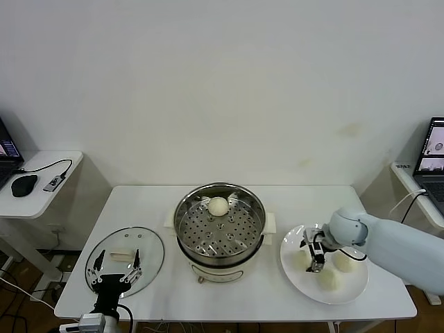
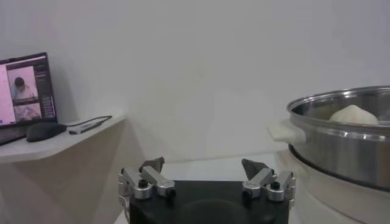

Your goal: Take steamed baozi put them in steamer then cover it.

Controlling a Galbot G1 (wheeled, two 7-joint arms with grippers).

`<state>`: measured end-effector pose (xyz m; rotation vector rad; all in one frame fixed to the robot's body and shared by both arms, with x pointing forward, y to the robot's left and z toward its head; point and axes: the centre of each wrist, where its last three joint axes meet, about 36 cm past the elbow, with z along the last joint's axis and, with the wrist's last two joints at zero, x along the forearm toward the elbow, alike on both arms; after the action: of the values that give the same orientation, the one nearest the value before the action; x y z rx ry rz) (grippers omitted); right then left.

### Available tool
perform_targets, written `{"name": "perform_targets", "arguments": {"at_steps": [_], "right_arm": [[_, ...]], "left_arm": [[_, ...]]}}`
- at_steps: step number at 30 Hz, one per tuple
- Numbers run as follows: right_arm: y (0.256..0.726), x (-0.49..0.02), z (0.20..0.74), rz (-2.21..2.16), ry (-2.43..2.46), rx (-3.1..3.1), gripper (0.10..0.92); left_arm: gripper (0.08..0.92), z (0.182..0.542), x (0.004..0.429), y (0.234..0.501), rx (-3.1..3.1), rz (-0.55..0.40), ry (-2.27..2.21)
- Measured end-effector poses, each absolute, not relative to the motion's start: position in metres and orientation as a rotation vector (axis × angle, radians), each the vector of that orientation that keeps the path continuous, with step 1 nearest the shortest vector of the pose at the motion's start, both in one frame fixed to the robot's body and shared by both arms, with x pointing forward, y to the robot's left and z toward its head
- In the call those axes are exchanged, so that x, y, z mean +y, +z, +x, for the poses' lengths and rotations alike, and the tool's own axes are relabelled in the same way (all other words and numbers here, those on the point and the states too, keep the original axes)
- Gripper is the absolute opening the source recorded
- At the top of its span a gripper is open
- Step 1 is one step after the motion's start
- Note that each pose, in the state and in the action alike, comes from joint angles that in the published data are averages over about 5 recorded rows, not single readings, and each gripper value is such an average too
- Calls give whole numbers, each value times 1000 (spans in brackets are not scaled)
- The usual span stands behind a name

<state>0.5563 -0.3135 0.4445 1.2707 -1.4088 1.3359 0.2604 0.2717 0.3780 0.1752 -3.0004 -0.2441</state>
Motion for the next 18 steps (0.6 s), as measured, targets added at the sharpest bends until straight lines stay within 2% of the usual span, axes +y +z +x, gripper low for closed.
{"name": "perform_targets", "arguments": {"at_steps": [4, 12, 15, 18], "right_arm": [[444, -310, 558, 1273, 1337, -1411, 708], [445, -310, 559, 1272, 1323, -1407, 511], [449, -311, 560, 1269, 1316, -1409, 479], [459, -312, 562, 1266, 1313, -1418, 481]], "left_arm": [[823, 260, 272, 378, -3002, 176, -244], [823, 261, 272, 378, -3005, 178, -244], [823, 261, 272, 378, -3005, 178, -244], [823, 261, 272, 378, -3006, 176, -246]]}}
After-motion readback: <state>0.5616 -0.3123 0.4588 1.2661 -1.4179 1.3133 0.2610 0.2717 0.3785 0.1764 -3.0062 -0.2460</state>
